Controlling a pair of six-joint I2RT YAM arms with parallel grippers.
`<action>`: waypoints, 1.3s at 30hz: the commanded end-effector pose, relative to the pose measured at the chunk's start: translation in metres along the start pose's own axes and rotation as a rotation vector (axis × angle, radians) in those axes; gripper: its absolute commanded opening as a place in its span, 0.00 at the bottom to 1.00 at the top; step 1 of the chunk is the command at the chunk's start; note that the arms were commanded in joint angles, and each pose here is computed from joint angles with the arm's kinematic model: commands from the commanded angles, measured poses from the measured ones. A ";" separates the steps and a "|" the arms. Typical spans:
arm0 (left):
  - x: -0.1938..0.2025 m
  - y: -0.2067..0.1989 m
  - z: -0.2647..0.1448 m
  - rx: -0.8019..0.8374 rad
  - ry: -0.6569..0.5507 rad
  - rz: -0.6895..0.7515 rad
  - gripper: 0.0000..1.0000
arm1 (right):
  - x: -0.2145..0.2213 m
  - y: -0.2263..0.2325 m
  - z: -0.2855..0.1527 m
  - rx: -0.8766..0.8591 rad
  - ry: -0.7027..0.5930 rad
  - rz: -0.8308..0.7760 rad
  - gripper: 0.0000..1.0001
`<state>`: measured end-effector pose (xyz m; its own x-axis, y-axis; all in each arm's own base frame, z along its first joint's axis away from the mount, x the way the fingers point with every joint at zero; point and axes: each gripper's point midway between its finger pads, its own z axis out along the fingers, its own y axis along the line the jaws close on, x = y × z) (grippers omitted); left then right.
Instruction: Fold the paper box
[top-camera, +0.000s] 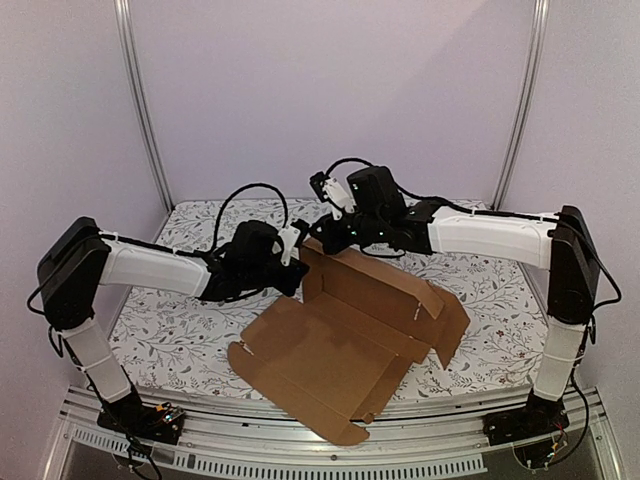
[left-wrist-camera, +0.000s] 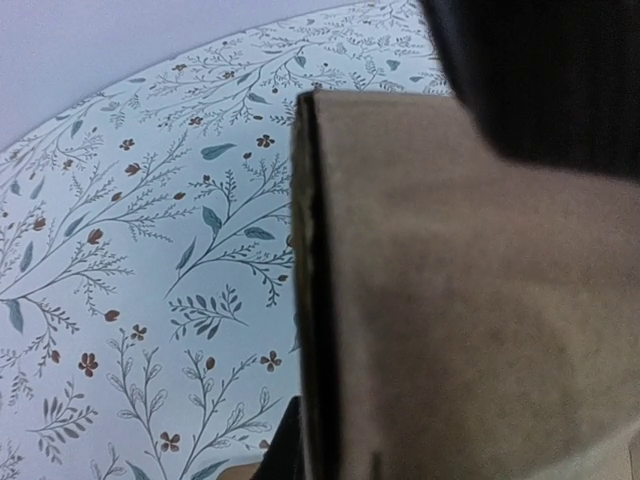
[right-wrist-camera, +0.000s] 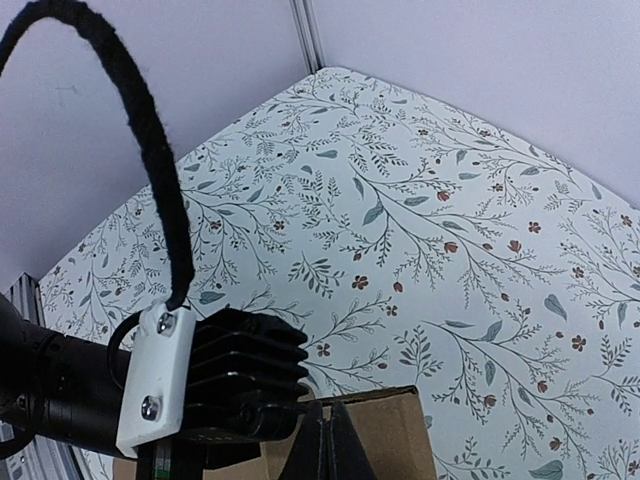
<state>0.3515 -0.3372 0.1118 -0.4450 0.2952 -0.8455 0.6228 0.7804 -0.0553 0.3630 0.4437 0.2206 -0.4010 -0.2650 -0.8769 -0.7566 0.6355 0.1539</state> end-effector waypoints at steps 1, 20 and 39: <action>0.022 -0.009 0.008 0.020 0.043 0.010 0.07 | 0.008 -0.002 0.015 -0.012 0.019 0.026 0.00; 0.026 -0.007 0.018 0.000 0.008 0.007 0.34 | 0.056 -0.010 0.027 0.000 0.121 0.043 0.00; 0.012 -0.007 0.034 -0.007 -0.076 0.002 0.00 | 0.058 -0.007 0.018 -0.012 0.133 0.071 0.00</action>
<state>0.3685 -0.3488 0.0942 -0.3955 0.2318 -0.8887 0.5965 0.8006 -0.0566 0.3721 0.4462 0.1956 -0.4344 -0.2383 -0.8686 -0.7382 0.6468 0.1917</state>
